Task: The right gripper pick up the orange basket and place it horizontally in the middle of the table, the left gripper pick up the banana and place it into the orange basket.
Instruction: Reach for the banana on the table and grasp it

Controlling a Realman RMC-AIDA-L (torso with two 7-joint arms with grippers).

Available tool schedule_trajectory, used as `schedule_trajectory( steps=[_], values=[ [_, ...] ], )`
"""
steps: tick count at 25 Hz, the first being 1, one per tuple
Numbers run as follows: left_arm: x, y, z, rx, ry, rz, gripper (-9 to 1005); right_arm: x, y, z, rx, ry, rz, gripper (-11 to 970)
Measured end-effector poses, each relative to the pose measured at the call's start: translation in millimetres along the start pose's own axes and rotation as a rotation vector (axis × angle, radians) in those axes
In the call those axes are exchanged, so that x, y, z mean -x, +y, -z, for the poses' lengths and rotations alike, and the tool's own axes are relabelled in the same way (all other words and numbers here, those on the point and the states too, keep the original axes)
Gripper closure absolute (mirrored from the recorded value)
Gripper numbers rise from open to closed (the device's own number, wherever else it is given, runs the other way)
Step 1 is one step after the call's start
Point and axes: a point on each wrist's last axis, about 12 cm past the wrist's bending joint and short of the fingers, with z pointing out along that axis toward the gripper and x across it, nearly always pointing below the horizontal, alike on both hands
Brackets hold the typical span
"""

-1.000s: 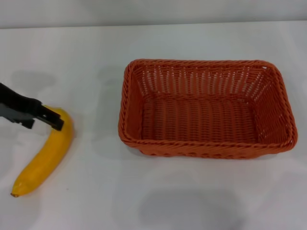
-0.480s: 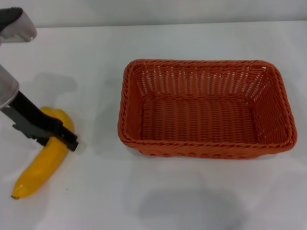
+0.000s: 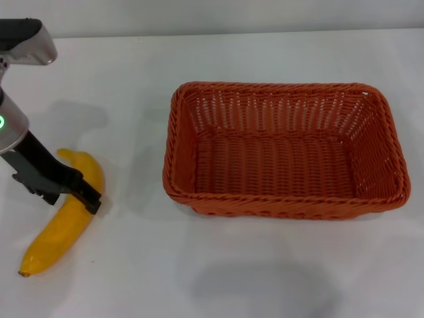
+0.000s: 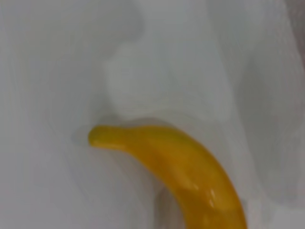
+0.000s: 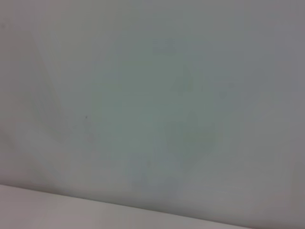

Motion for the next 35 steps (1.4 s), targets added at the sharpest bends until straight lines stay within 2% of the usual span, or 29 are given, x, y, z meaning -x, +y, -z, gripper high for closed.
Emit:
schedule_trajectory(
  steps=[9, 24, 26, 29, 31, 33, 35],
  values=[
    [3, -5.9, -10, -0.004, 0.008, -0.006, 128, 0, 1.3, -2, 0.006, 0.001, -0.002, 159],
    [-1, -3.0, -16, 0.01, 0.023, -0.004, 186, -2, 2.5, -1, 0.018, 0.004, -0.029, 159],
    [0, -1.7, -11, 0.022, 0.0, -0.004, 363, -2, 2.6, -1, 0.021, -0.001, -0.033, 159],
    [0, 4.7, 5, 0.049, -0.061, 0.003, 450, -3, 2.7, 1, 0.025, -0.008, -0.039, 159],
    [0, 7.5, 24, 0.062, -0.113, 0.0, 508, -3, 2.6, 2, 0.028, -0.014, -0.044, 159],
    [1, 6.5, 36, 0.067, -0.146, -0.013, 508, -3, 2.8, 2, 0.033, -0.018, -0.045, 159],
    [7, -0.9, 54, 0.08, -0.187, -0.053, 509, -2, 3.0, 2, 0.034, -0.02, -0.043, 159]
  ],
)
